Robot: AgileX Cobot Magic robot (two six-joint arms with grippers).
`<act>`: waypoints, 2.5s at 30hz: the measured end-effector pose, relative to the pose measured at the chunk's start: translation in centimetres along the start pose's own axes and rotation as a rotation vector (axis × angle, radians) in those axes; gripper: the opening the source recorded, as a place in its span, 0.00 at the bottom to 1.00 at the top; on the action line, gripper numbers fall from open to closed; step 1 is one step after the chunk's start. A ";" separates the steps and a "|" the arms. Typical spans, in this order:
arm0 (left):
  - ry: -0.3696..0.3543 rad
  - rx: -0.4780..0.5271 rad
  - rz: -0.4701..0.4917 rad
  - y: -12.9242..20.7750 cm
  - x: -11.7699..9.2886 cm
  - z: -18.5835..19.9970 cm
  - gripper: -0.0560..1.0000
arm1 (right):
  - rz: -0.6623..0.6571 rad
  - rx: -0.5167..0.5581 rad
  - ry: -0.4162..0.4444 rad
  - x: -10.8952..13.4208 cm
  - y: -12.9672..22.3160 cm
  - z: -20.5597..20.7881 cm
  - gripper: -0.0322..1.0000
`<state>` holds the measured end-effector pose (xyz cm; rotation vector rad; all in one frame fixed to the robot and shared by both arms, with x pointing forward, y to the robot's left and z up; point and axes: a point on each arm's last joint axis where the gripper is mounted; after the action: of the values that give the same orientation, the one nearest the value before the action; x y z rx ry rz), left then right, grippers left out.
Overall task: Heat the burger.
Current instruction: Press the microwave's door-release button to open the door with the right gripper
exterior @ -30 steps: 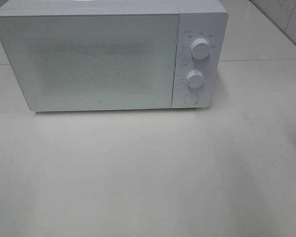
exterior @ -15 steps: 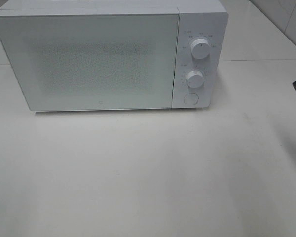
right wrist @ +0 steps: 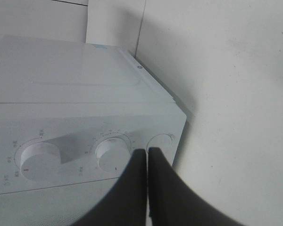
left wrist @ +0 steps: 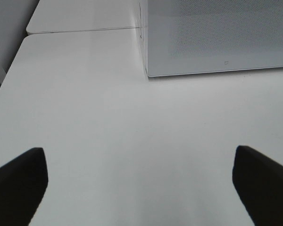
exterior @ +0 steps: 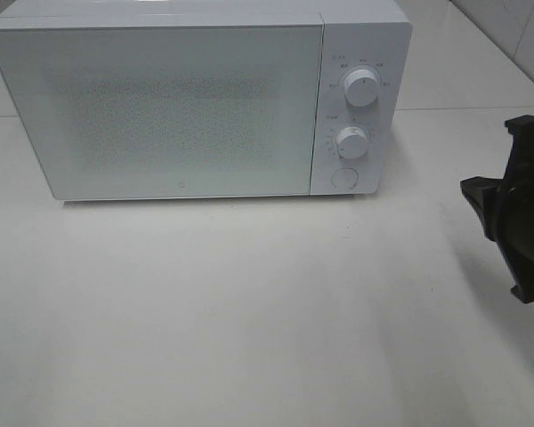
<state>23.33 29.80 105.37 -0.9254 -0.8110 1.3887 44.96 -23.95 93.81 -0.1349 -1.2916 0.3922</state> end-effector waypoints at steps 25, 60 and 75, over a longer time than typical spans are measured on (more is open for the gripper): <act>0.000 0.000 0.000 0.0 0.0 0.0 0.99 | -0.215 0.051 0.073 0.6 7.0 -7.9 0.04; 0.000 0.000 0.000 0.0 0.0 0.0 0.99 | -0.261 0.013 0.117 -0.2 8.4 -15.2 0.04; 0.000 0.000 0.000 0.0 0.0 0.0 0.99 | -0.238 -0.023 0.056 -0.7 8.7 -15.8 0.04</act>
<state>23.33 29.80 105.37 -0.9254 -0.8110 1.3887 58.03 -14.28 86.04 -0.0109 -1.2413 0.1690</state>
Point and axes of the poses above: a point on each arm's last joint axis where the gripper is mounted, z pointing back along that axis away from the gripper, x along the wrist's bending axis when the last joint is at zero, y = z × x, and after that the axes turned 6 degrees about z, right-handed
